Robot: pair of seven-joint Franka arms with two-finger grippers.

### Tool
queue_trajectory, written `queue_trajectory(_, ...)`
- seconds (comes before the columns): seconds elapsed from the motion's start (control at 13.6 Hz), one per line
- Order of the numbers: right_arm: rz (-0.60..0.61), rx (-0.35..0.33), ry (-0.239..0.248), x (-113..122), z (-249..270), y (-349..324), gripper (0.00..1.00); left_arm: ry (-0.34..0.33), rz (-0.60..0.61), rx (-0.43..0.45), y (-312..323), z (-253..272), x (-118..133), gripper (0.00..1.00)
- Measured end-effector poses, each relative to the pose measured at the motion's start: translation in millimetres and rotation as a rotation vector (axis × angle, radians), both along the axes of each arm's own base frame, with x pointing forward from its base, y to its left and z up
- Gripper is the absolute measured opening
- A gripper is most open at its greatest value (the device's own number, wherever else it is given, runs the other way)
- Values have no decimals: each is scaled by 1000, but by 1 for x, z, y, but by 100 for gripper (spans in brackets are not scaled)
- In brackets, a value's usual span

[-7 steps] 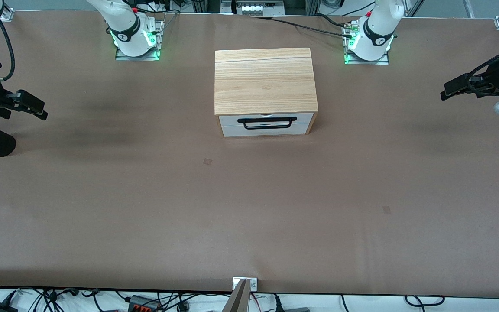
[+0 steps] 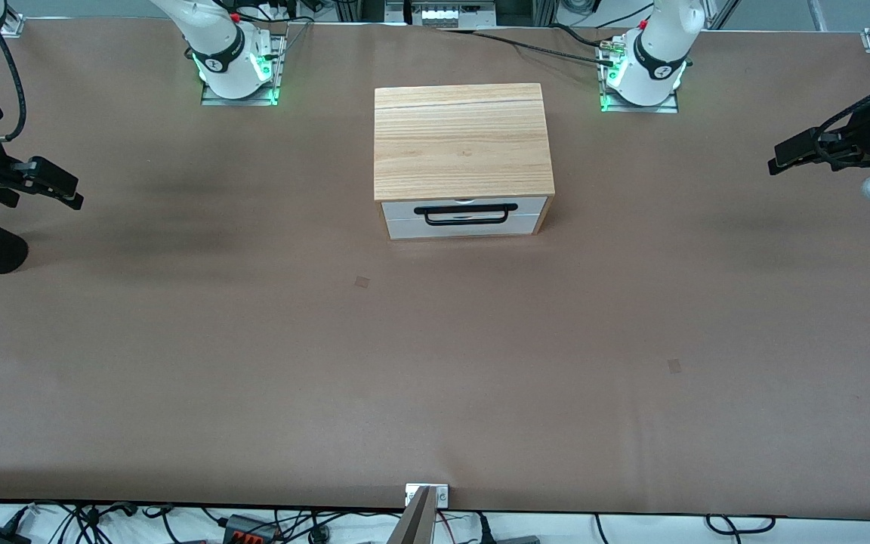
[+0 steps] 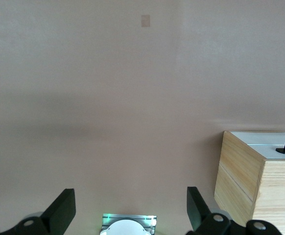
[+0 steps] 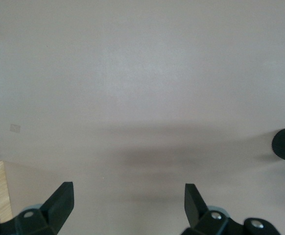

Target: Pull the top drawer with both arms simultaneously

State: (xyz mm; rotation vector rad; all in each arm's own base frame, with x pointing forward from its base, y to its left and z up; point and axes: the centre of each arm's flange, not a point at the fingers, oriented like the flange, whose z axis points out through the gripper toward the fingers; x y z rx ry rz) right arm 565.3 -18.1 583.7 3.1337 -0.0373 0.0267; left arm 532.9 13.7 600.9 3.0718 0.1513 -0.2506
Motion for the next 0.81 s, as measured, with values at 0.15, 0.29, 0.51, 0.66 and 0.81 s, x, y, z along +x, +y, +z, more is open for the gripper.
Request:
queue_trajectory(0.15, 1, 0, 11, 2, -6, 0, 100, 0, 0, 0, 0, 0, 0, 100)
queue_trajectory(0.29, 6, 1, 35, 7, -19, 3, 100, 5, -1, 0, 0, -3, 2, 100)
queue_trajectory(0.51, 76, 3, 114, 17, -57, 42, 100, 23, 0, -20, -2, -13, 6, 100)
queue_trajectory(0.66, 127, 62, 173, 25, -93, 90, 100, 36, 1, -48, -5, -20, 10, 100)
queue_trajectory(0.81, 154, 144, 198, 34, -130, 133, 100, 80, 7, -138, -13, -46, 23, 100)
